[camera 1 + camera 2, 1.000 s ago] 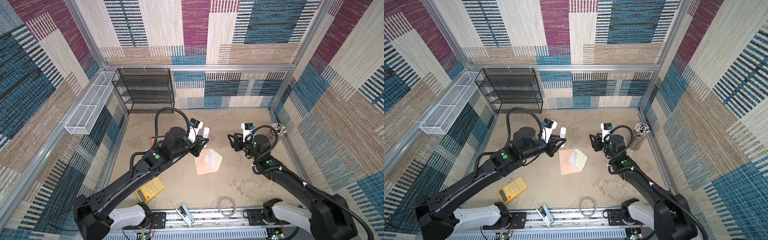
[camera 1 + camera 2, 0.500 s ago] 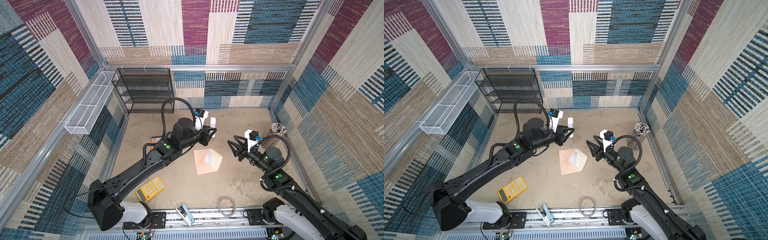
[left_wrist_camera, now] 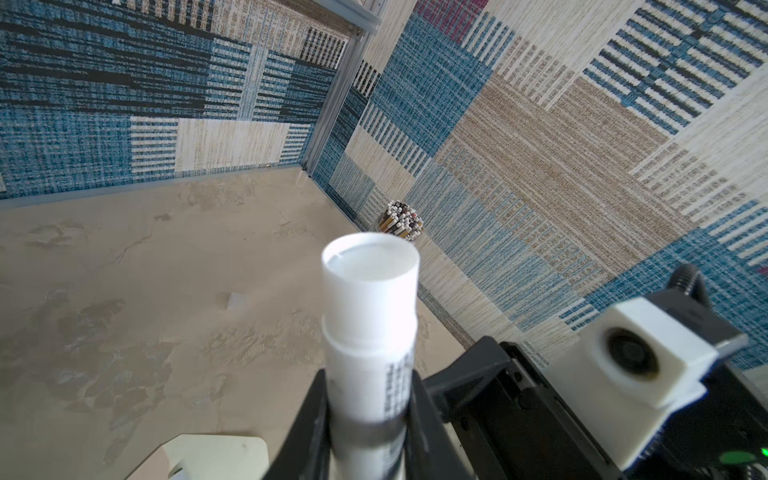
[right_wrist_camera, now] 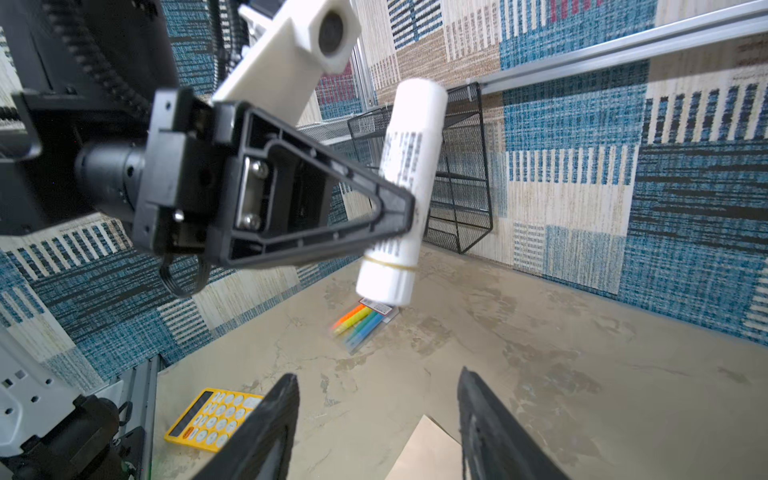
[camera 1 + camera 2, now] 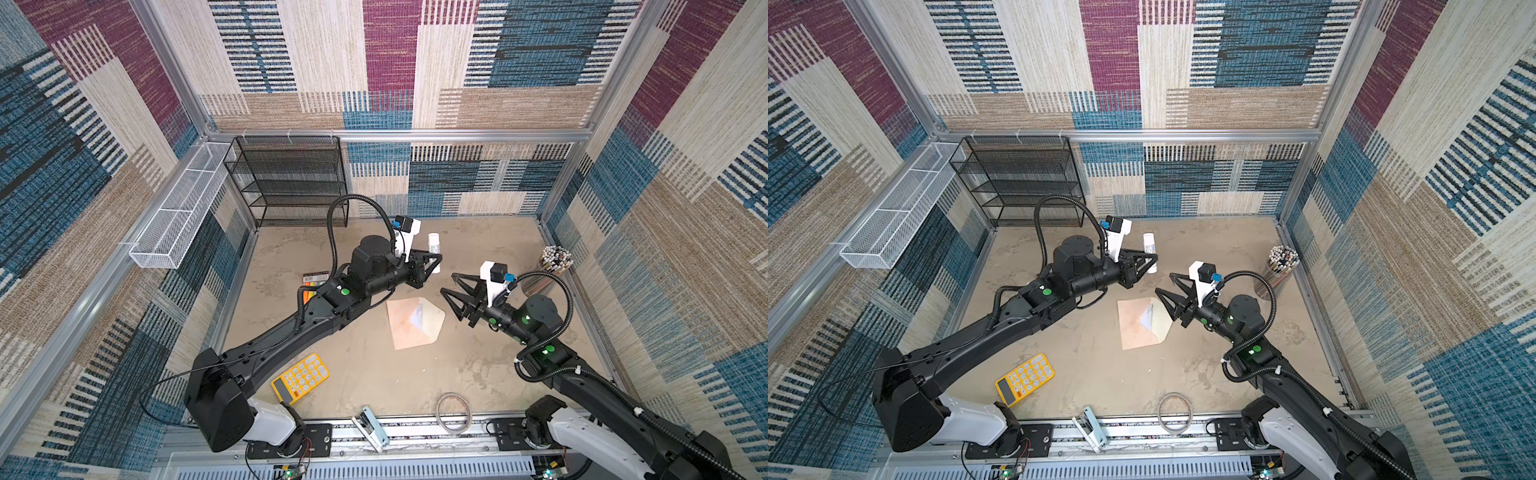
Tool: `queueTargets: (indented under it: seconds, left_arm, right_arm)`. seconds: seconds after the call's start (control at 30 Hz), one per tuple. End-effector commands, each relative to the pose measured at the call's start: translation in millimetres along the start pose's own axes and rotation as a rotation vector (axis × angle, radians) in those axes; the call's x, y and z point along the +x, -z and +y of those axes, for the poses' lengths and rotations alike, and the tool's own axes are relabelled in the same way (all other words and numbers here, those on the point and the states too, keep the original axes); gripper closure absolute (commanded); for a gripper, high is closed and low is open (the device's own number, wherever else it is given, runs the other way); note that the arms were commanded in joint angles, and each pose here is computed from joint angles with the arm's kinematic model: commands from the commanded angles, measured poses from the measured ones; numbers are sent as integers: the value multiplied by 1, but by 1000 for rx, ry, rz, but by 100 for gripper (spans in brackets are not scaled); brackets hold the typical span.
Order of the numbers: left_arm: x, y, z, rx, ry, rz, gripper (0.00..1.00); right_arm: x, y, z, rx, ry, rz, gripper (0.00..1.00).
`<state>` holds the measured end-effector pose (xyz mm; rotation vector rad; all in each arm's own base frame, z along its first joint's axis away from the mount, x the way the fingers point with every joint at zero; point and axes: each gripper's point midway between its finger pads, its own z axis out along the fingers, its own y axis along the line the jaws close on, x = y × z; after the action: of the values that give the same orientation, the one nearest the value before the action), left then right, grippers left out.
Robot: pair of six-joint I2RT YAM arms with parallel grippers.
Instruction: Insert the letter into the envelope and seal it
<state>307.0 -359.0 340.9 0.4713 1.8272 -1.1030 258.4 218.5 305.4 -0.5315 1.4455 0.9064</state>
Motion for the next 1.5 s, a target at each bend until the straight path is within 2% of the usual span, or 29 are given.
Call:
queueTargets:
  seconds: [0.0,0.33,0.67,0.83,0.93,1.07,1.17,1.27,1.47]
  left_arm:
    - [-10,2,-14,74,18,-43,96]
    - [-5,4,-25,133,30,-31,95]
    - [1,2,-29,163,46,-8,94]
    - [5,2,-30,171,47,4,92]
    - [7,4,-31,178,47,15,85]
    - [3,8,-32,178,39,2,54]
    - [-7,16,-33,177,30,-39,40]
    - [-16,20,-38,200,30,-60,36]
    - [-17,12,-43,261,67,-46,40]
  right_arm:
    - [-21,-7,5,-30,-11,-63,36]
    - [-24,-27,6,-84,-60,-33,44]
    - [-23,-34,4,-83,-61,-7,66]
    - [-23,-34,5,-83,-63,-7,82]
    - [-26,-32,6,-85,-62,-10,86]
    - [-27,-30,11,-102,-80,-5,90]
    - [-26,-26,15,-127,-127,-5,91]
    - [-23,-23,19,-145,-180,-6,91]
    - [-26,-18,22,-154,-227,-25,91]
